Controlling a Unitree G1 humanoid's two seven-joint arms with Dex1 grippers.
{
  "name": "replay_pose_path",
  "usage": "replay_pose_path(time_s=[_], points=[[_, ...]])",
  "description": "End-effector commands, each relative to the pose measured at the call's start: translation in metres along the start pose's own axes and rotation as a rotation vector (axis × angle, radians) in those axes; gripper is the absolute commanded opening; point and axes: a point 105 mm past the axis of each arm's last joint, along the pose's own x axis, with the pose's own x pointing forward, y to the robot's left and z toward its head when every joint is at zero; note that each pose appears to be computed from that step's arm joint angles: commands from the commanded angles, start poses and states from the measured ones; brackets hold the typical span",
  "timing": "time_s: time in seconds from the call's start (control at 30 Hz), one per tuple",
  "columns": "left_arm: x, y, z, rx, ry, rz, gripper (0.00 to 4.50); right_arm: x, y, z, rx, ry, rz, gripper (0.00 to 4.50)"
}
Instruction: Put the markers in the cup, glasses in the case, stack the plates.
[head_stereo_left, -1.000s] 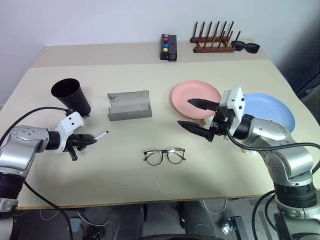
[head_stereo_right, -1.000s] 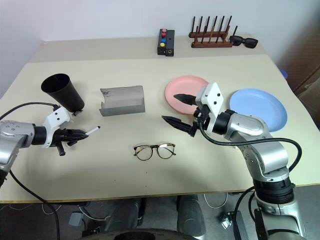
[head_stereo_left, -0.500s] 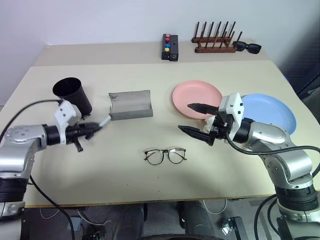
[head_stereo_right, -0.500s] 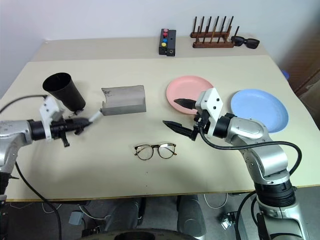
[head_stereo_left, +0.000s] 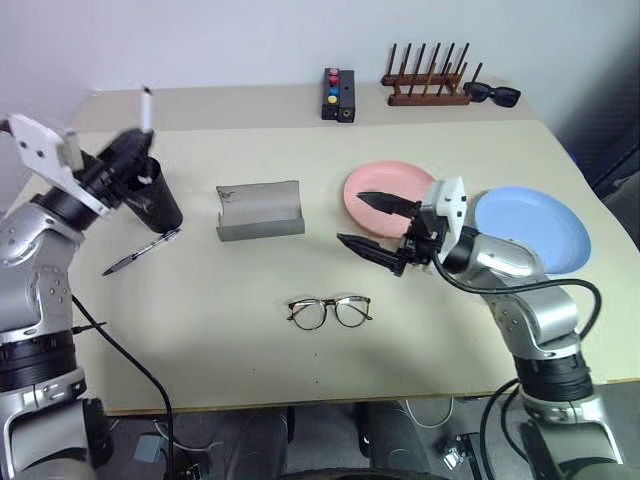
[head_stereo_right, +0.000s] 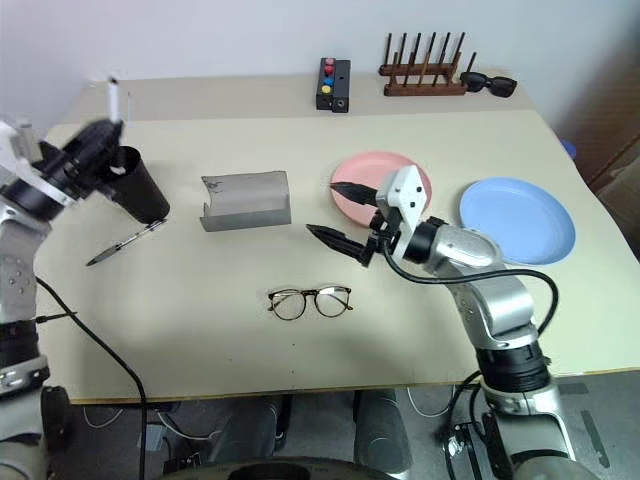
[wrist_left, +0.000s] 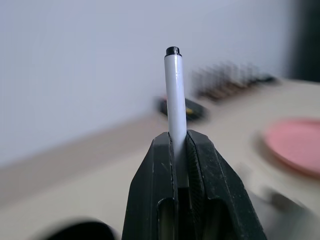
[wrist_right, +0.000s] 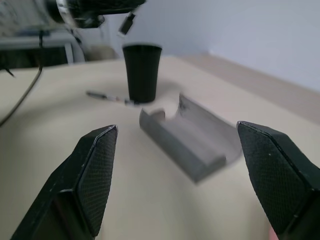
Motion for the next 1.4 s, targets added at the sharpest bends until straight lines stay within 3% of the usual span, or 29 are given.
replay_pose_path(time_s=[0.03,0.27,0.67,1.13,1.17,1.27,1.33,1.37,1.4], points=[[0.003,0.032,0.018,0.112,-0.106,0.219,0.06,0.016,0.001,0.007,-0.031,-0.061,0.005,3.9],[0.009,0.043,-0.008,0.149,-0.129,0.358,0.06,0.032,0.006,0.007,-0.013,-0.103,0.022,3.9],[0.021,0.028,-0.041,0.1,-0.1,0.355,0.06,0.038,0.013,0.013,0.007,-0.133,0.039,3.9],[0.018,0.021,-0.053,0.057,-0.079,0.364,0.06,0.04,0.016,0.013,0.014,-0.129,0.047,3.9],[0.018,0.021,-0.053,0.056,-0.08,0.365,0.82,0.04,0.016,0.013,0.014,-0.129,0.048,3.9],[0.018,0.02,-0.053,0.056,-0.078,0.368,1.97,0.04,0.016,0.013,0.015,-0.128,0.05,3.9],[0.018,0.02,-0.052,0.056,-0.078,0.369,2.98,0.04,0.016,0.013,0.016,-0.127,0.051,3.9],[0.018,0.02,-0.052,0.055,-0.078,0.369,3.39,0.04,0.016,0.013,0.016,-0.127,0.051,3.9],[0.018,0.019,-0.052,0.054,-0.077,0.369,3.39,0.04,0.016,0.013,0.017,-0.127,0.051,3.9]])
